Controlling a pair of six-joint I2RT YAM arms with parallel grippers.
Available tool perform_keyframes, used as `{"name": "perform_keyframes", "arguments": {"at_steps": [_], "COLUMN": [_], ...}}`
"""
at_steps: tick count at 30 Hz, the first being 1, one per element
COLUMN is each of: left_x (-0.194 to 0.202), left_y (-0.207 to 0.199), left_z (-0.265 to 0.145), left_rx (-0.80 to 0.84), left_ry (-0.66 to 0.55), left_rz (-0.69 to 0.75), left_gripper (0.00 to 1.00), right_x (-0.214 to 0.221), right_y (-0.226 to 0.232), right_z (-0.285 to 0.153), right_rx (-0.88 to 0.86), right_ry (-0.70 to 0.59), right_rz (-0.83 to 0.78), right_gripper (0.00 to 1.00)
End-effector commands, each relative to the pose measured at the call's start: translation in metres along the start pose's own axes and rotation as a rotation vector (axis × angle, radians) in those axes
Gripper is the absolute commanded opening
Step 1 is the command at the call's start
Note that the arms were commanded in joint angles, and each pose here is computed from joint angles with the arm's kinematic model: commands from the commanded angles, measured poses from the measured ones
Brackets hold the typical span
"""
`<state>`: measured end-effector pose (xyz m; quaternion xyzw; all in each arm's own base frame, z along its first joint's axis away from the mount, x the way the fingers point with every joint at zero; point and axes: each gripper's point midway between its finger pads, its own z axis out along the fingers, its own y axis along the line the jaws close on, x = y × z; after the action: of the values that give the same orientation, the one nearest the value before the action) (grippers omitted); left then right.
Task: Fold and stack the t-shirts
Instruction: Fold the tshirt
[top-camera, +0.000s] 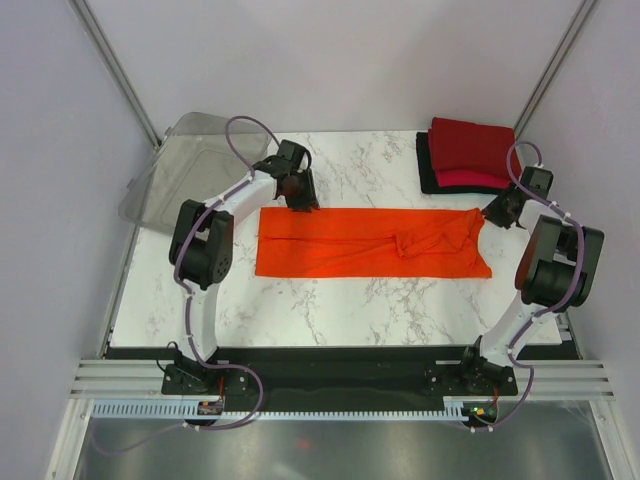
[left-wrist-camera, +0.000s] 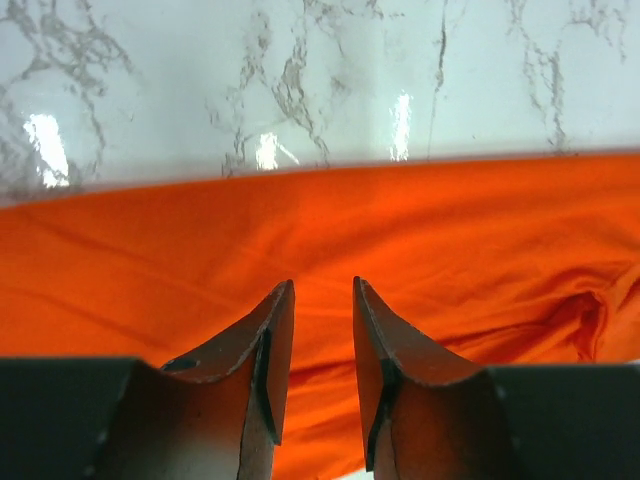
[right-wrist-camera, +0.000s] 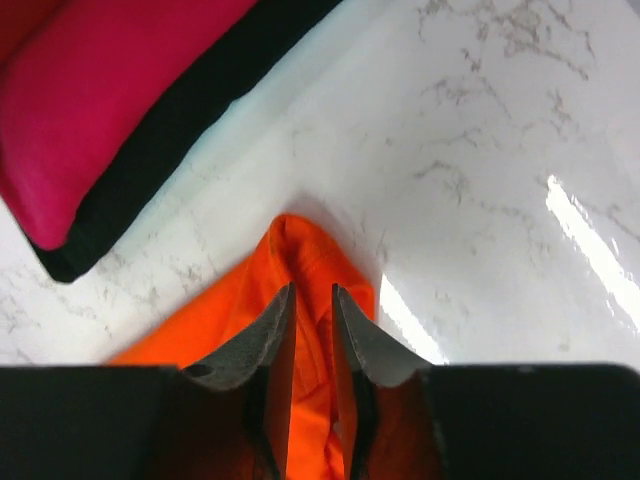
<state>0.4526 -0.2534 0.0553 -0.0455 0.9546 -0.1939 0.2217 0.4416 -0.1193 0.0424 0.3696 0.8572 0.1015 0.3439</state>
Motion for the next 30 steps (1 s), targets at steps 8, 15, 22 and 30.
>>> {"name": "perform_keyframes", "arguments": {"at_steps": [8,15,22,30], "left_x": [0.028,0.068,0.094,0.089], "left_y": [0.008,0.029,0.061,0.043], "left_z": [-0.049,-0.04,-0.034,-0.064], "left_rx": [0.013,-0.067,-0.177,-0.19], "left_ry": [0.011,0.062,0.093,-0.001], "left_rz": [0.039,0.002,-0.02,0.073], "left_gripper": [0.37,0.37,0.38,0.39], "right_x": [0.035,0.06,0.095,0.07], "right_y": [0.01,-0.009,-0.032,-0.047], "right_z": [-0.069,-0.086,-0.088,-0.103], "right_rx": [0.071,0.157,0.21,0.307], "right_ry": [0.037,0.068,0.143,0.052], "right_rz": [0.064,0.077,0.07,0.083], "right_gripper": [0.13,0.11,0.17,0.29]}}
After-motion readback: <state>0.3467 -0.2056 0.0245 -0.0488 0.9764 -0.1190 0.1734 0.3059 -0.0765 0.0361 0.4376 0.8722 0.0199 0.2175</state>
